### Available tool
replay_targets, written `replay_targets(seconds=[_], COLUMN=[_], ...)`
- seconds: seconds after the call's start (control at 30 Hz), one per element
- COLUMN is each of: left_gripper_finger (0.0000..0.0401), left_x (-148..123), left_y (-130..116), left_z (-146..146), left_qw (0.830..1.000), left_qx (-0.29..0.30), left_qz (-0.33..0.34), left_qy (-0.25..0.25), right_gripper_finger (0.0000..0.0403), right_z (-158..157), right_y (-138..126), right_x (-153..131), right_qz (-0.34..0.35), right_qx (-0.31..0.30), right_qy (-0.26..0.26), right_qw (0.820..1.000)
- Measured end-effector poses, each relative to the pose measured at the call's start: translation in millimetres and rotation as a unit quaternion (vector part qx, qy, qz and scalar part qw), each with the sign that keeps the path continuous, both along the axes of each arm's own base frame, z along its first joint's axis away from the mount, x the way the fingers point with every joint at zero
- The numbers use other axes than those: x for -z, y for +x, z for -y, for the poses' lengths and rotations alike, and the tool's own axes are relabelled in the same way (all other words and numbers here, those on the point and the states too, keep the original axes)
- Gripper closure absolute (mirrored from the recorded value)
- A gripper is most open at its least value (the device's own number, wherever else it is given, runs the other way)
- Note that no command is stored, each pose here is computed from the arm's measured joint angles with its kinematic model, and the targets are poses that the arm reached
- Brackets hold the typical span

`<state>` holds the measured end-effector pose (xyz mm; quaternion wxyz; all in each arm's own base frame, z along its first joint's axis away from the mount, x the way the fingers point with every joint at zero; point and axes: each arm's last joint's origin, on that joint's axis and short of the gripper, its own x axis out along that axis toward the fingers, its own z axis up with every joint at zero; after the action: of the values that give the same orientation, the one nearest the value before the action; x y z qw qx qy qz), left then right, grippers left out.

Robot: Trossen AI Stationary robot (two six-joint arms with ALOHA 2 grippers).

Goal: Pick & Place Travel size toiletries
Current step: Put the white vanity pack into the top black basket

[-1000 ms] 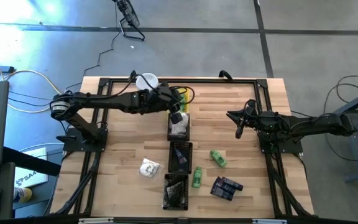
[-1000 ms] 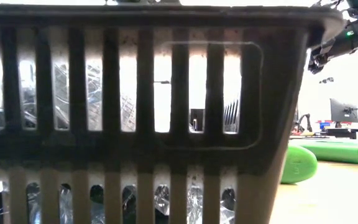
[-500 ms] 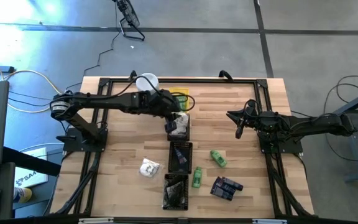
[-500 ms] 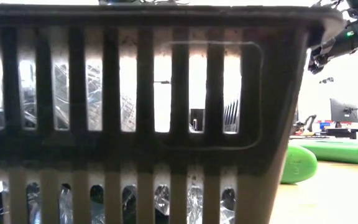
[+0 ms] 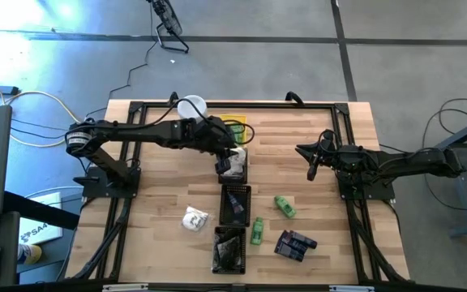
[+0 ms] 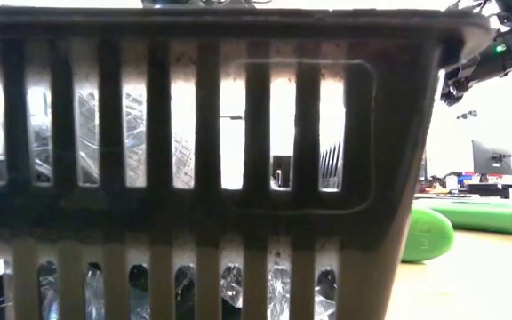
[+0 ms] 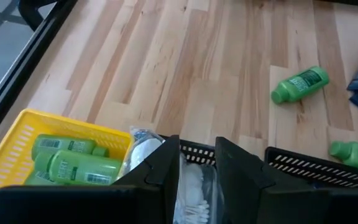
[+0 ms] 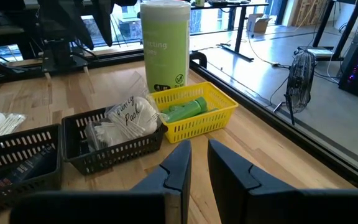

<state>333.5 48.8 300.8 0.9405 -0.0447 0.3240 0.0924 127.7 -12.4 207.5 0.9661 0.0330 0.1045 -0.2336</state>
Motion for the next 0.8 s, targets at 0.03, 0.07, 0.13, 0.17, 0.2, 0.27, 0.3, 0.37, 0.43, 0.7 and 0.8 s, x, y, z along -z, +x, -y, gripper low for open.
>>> replay_targets(seconds=[0.03, 0.07, 0.13, 0.17, 0.2, 0.27, 0.3, 0.37, 0.43, 0.7, 0.8], left_gripper_finger=[0.0301, 0.0301, 0.0301, 0.0301, 0.0301, 0.0301, 0.0301, 0.0301, 0.0301, 0.0301, 0.0301], left_x=[0.0, 0.0, 0.1, 0.1, 0.2, 0.3, 0.3, 0.4, 0.3, 1.4, 2.0], left_y=[0.1, 0.4, 0.9, 1.1, 1.4, 1.9, 2.2, 2.8, 3.1, 2.5, 2.0], left_z=[0.5, 2.7, 6.7, 8.3, 11.5, 17.3, 20.9, 28.2, 35.0, 50.7, 55.0], left_qw=[1.000, 1.000, 1.000, 1.000, 1.000, 0.999, 0.999, 0.998, 0.997, 0.994, 0.994], left_qx=[0.002, 0.006, 0.013, 0.019, 0.026, 0.039, 0.047, 0.059, 0.070, 0.100, 0.106], left_qz=[0.000, 0.000, -0.001, -0.002, -0.003, -0.004, -0.005, -0.005, -0.005, -0.012, -0.016], left_qy=[0.001, 0.001, 0.003, 0.007, 0.010, 0.016, 0.019, 0.021, 0.021, 0.029, 0.028], right_gripper_finger=[0.0357, 0.0357, 0.0357, 0.0357, 0.0357, 0.0357, 0.0357, 0.0357, 0.0357, 0.0357, 0.0357], right_z=[0.0, 0.0, 0.0, 0.0, 0.1, 0.2, 0.2, 0.2, 0.2, 0.2, 0.2], right_y=[0.0, 0.0, 0.0, 0.0, -0.1, -0.1, -0.1, -0.1, -0.1, 0.0, 0.2], right_x=[0.0, 0.0, 0.0, 0.0, 0.0, 0.0, -0.1, -0.1, -0.1, -0.4, -1.4], right_qz=[0.000, 0.000, 0.000, 0.000, 0.000, 0.000, 0.000, 0.000, 0.000, 0.002, 0.008], right_qx=[0.000, 0.000, 0.000, 0.001, 0.002, 0.004, 0.004, 0.004, 0.004, 0.004, 0.004], right_qy=[0.000, 0.000, 0.000, 0.000, -0.001, -0.001, -0.001, -0.001, -0.001, -0.001, -0.001], right_qw=[1.000, 1.000, 1.000, 1.000, 1.000, 1.000, 1.000, 1.000, 1.000, 1.000, 1.000])
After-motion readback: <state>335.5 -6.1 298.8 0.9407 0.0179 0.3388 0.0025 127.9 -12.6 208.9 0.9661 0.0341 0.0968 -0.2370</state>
